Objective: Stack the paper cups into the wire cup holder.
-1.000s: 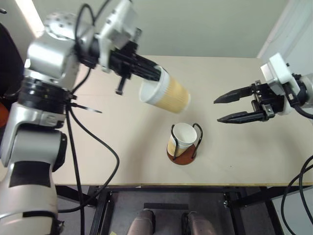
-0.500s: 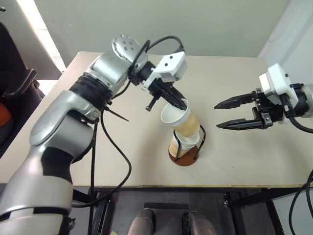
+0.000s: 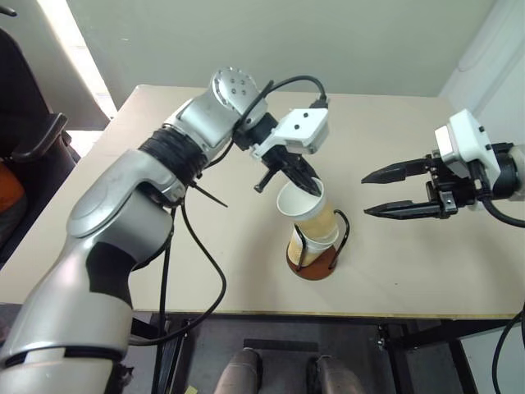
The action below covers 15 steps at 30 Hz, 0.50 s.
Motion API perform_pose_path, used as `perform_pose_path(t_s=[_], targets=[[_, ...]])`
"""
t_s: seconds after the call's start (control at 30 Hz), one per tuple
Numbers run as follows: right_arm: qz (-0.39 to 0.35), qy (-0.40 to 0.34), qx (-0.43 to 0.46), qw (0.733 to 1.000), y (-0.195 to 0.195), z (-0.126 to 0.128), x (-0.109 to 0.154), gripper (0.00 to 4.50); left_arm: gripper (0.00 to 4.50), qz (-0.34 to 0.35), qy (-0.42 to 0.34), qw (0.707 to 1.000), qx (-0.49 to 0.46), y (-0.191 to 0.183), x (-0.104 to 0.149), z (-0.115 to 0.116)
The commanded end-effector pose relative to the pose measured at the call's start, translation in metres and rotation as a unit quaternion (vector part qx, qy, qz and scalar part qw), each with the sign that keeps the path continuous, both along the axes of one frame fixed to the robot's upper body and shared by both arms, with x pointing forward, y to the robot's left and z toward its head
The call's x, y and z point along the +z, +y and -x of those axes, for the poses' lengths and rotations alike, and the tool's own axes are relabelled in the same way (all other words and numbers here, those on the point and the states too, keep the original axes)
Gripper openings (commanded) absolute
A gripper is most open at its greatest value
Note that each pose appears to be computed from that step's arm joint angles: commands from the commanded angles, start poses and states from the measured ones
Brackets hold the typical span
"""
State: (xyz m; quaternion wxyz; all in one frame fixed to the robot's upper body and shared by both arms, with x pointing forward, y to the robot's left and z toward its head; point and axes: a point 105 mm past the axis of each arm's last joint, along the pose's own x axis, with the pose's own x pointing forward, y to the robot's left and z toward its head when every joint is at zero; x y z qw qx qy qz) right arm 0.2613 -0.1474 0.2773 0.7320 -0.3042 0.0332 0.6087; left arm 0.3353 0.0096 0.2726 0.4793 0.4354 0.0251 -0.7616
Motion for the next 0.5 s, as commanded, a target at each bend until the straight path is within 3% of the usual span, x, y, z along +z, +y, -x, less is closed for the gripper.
perform_pose_path(t_s=[0.03,0.1,0.2,0.4,0.5], targets=[[-0.001,-0.029,0.001,1.0,-0.0009,0.0061,0.01,2.52,0.05,-0.025,-0.015,0.999,-0.02,0.0013,0.0041,0.0034],[-0.001,-0.03,0.0,1.0,-0.0004,0.0058,0.0094,2.52,0.05,-0.032,-0.02,0.999,-0.019,0.0007,0.0023,0.0017],[0.0,-0.03,-0.002,1.0,-0.0001,0.0045,0.0073,2.52,0.67,-0.036,-0.022,0.999,-0.019,-0.0014,0.0019,0.001],[0.0,-0.031,-0.004,1.0,0.0009,0.0046,0.0064,2.52,2.71,-0.03,-0.036,0.999,-0.026,-0.0058,0.0033,-0.0013],[0.001,-0.031,-0.004,1.0,0.001,0.0046,0.0063,2.52,2.71,-0.022,-0.043,0.998,-0.028,-0.0079,0.0045,-0.0029]])
